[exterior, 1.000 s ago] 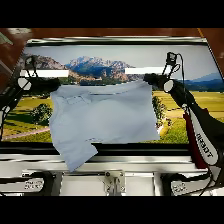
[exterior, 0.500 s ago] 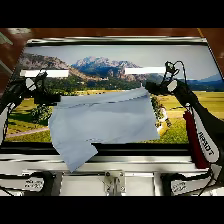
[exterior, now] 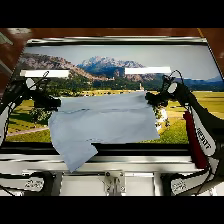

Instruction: Fold the shirts.

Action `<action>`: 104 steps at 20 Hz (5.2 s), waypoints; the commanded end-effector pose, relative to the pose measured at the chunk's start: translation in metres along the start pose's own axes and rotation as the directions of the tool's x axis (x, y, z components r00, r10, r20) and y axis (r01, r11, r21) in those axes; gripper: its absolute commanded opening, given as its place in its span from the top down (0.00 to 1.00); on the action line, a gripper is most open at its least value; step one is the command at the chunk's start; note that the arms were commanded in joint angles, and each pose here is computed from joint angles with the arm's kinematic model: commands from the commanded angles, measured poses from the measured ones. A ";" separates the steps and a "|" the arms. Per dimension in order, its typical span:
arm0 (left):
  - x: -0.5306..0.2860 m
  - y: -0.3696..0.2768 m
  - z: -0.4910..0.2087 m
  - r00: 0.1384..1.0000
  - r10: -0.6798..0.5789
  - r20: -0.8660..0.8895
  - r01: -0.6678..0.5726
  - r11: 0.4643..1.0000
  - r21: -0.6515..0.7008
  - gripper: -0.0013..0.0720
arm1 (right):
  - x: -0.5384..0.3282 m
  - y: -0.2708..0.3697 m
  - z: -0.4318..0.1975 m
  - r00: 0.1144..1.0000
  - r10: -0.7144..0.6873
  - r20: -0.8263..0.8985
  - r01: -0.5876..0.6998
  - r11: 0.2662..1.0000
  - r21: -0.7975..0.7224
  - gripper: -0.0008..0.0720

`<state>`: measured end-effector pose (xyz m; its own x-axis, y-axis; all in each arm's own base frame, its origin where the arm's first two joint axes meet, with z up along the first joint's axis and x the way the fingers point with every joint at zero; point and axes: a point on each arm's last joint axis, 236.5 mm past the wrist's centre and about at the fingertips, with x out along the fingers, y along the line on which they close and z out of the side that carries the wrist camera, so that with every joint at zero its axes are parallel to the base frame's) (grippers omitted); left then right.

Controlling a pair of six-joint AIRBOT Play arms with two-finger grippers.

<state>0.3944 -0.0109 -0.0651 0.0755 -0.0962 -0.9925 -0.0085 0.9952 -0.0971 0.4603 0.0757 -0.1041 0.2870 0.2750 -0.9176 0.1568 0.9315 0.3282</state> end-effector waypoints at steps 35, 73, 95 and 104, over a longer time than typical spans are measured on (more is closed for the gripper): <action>0.049 -0.047 -0.199 0.894 -0.447 -0.027 0.393 0.813 -0.429 0.93 | -0.135 -0.093 -0.062 0.990 -0.008 -0.139 0.007 1.000 -0.005 0.21; -0.099 -0.040 -0.060 0.840 -0.435 0.324 0.455 0.891 0.018 0.94 | -0.083 0.026 -0.043 0.962 0.271 0.037 -0.271 0.963 0.008 0.90; -0.019 -0.020 0.058 0.746 -0.553 0.371 0.649 0.729 -0.217 0.77 | 0.004 0.019 0.012 0.983 0.178 0.037 -0.177 0.984 -0.026 0.74; -0.066 -0.028 0.025 0.673 -0.698 0.245 0.738 0.656 -0.157 0.17 | -0.036 -0.037 0.016 0.983 0.183 0.018 -0.183 0.982 0.054 0.08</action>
<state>0.4329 -0.0215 -0.0106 0.3737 -0.6959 -0.6132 -0.1372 0.6124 -0.7786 0.4760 0.0380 -0.0743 0.3885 0.4011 -0.8295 0.1119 0.8731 0.4746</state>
